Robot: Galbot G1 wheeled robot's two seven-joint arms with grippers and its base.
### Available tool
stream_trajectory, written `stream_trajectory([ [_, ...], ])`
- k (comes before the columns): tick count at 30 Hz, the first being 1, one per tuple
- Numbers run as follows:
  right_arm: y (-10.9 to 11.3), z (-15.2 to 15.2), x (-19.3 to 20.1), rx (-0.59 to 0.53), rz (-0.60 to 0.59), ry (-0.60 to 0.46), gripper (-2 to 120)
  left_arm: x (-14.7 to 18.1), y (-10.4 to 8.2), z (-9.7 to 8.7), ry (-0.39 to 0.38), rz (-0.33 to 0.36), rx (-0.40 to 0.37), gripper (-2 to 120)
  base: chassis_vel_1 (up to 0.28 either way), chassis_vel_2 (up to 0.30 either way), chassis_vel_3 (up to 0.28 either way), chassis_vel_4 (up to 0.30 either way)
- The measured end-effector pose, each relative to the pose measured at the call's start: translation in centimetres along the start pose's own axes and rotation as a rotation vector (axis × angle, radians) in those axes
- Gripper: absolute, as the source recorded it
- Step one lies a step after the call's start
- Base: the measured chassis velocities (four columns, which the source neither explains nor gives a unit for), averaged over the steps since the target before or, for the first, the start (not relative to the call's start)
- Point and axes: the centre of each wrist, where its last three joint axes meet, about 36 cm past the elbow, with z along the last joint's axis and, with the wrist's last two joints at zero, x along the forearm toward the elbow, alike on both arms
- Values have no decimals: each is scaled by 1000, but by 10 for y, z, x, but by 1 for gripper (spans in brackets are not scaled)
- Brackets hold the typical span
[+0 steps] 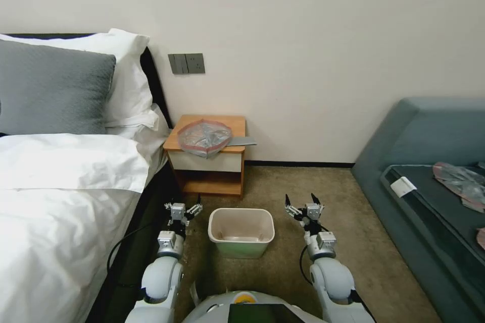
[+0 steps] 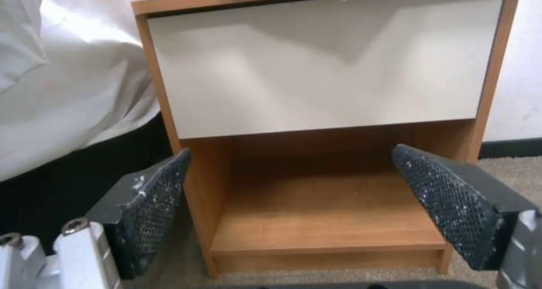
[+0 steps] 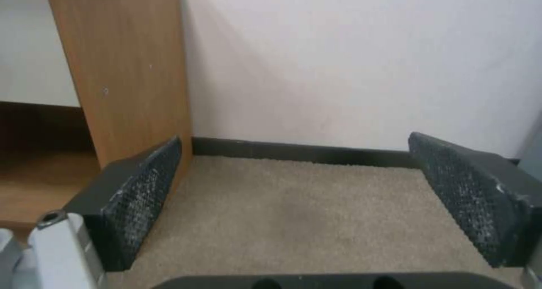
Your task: Pick up the garbage bag from the table and place it over the trash can.
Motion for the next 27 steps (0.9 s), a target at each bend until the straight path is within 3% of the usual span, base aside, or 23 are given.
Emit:
stream_trajectory([
  [5, 0, -5, 3, -2, 1, -8, 100, 1, 0, -1, -1, -1, 0, 93, 0, 0, 0, 0],
  [8, 1, -21, 11, -9, 1, -40, 100, 7, 6, -14, -30, -11, 12, 97, 0, 0, 0, 0],
  [11, 1, -50, 27, -21, 0, -92, 100, 21, 18, -45, -95, -25, 37, 100, 0, 0, 0, 0],
  [12, 1, -50, 27, -21, 0, -92, 100, 21, 18, -45, -95, -25, 37, 100, 0, 0, 0, 0],
  [15, 0, -76, 42, -28, 1, -137, 100, 36, 26, -74, -156, -30, 56, 100, 0, 0, 0, 0],
  [16, 0, -76, 42, -28, 1, -137, 100, 36, 26, -74, -156, -30, 56, 100, 0, 0, 0, 0],
  [24, -2, -136, 79, -35, 7, -240, 100, 74, 38, -142, -297, -15, 90, 100, 0, 0, 0, 0],
  [27, -3, -138, 86, -38, 8, -222, 100, 81, 42, -146, -288, -5, 96, 100, 0, 0, 0, 0],
])
